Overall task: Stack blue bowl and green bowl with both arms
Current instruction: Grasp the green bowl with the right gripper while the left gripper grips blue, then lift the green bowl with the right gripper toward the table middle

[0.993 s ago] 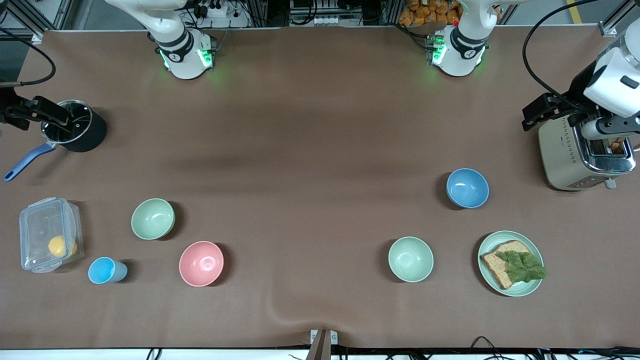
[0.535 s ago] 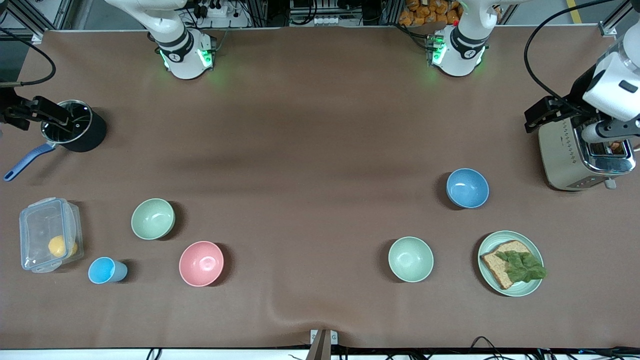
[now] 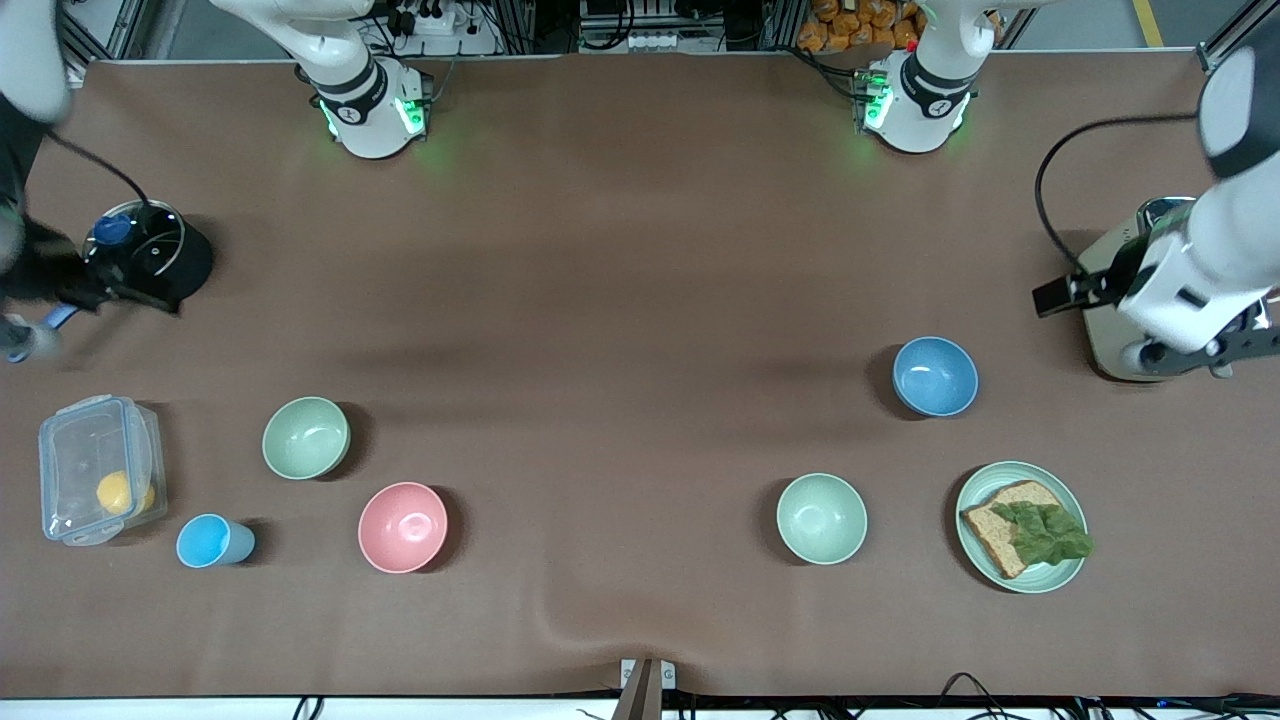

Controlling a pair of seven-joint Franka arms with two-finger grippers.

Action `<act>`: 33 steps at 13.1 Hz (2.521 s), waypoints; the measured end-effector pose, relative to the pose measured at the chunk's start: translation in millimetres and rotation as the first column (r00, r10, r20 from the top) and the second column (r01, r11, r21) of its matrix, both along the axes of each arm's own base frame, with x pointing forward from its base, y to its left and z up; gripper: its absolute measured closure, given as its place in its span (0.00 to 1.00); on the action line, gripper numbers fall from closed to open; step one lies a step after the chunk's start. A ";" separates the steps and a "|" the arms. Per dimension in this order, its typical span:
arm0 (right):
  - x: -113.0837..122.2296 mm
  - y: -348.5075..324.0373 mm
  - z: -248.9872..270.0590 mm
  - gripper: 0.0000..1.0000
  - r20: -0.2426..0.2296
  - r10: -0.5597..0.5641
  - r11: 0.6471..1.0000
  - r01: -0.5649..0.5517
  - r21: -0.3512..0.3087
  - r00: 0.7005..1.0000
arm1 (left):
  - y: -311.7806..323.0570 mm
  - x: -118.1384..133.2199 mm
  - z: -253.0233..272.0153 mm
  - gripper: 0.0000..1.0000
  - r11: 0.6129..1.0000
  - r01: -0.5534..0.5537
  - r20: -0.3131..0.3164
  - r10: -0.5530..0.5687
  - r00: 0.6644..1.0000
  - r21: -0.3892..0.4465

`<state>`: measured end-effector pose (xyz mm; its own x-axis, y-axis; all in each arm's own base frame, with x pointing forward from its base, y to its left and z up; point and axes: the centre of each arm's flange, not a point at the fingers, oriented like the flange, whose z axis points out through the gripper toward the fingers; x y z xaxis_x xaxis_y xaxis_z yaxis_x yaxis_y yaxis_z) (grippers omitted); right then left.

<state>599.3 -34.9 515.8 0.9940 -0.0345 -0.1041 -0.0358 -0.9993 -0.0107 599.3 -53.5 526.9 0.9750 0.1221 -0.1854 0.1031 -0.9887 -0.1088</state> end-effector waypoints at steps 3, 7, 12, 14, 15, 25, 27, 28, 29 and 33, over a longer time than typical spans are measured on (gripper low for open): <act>28.4 11.1 -121.3 0.00 -0.032 0.076 0.997 -0.075 0.015 0.997 | 8.5 10.4 -47.0 0.00 1.000 -0.012 0.004 0.012 1.000 -0.003; 41.0 -16.3 -225.1 0.00 -0.039 0.250 0.967 -0.248 0.048 0.967 | 17.5 7.8 -117.6 0.00 1.000 -0.025 0.059 0.026 0.998 -0.015; 42.8 -28.1 -268.3 0.00 0.042 0.359 0.932 -0.360 0.031 0.932 | 21.1 -19.3 -203.6 0.00 0.999 -0.035 0.109 0.039 0.993 -0.033; 43.5 -27.2 -283.4 0.00 0.051 0.390 0.920 -0.392 0.029 0.919 | 24.7 -32.3 -235.0 0.00 0.998 -0.037 0.131 0.042 0.990 -0.043; 43.1 -26.4 -291.1 0.00 0.049 0.402 0.914 -0.404 0.032 0.914 | 25.5 -38.5 -251.2 0.00 0.998 -0.036 0.138 0.043 0.989 -0.049; 49.2 -20.7 -327.3 0.67 0.105 0.564 0.824 -0.567 -0.004 0.819 | 38.2 -52.7 -305.3 0.00 0.998 -0.042 0.120 0.048 0.992 -0.054; 54.2 -20.8 -308.0 0.88 0.118 0.565 0.824 -0.567 -0.015 0.817 | 38.2 -52.7 -305.4 0.00 0.998 -0.041 0.120 0.047 0.992 -0.053; 54.7 -20.7 -293.1 0.93 0.111 0.560 0.827 -0.563 -0.009 0.821 | 38.2 -52.8 -305.8 0.00 0.998 -0.041 0.119 0.047 0.992 -0.053; 54.3 -21.1 -276.9 0.93 0.102 0.546 0.836 -0.548 -0.003 0.832 | 38.2 -53.0 -306.9 0.01 0.998 -0.041 0.118 0.047 0.992 -0.053; 49.9 -1.1 -223.9 0.93 0.091 0.433 0.900 -0.436 0.015 0.897 | 37.3 -53.0 -310.8 0.39 0.998 -0.039 0.111 0.045 0.993 -0.053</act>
<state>649.3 -36.0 291.9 0.9142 0.4051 -0.0136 0.4046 -0.9140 -0.0288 546.3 -16.3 216.1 0.9842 0.1567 -0.0820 0.1535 -0.9872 -0.0437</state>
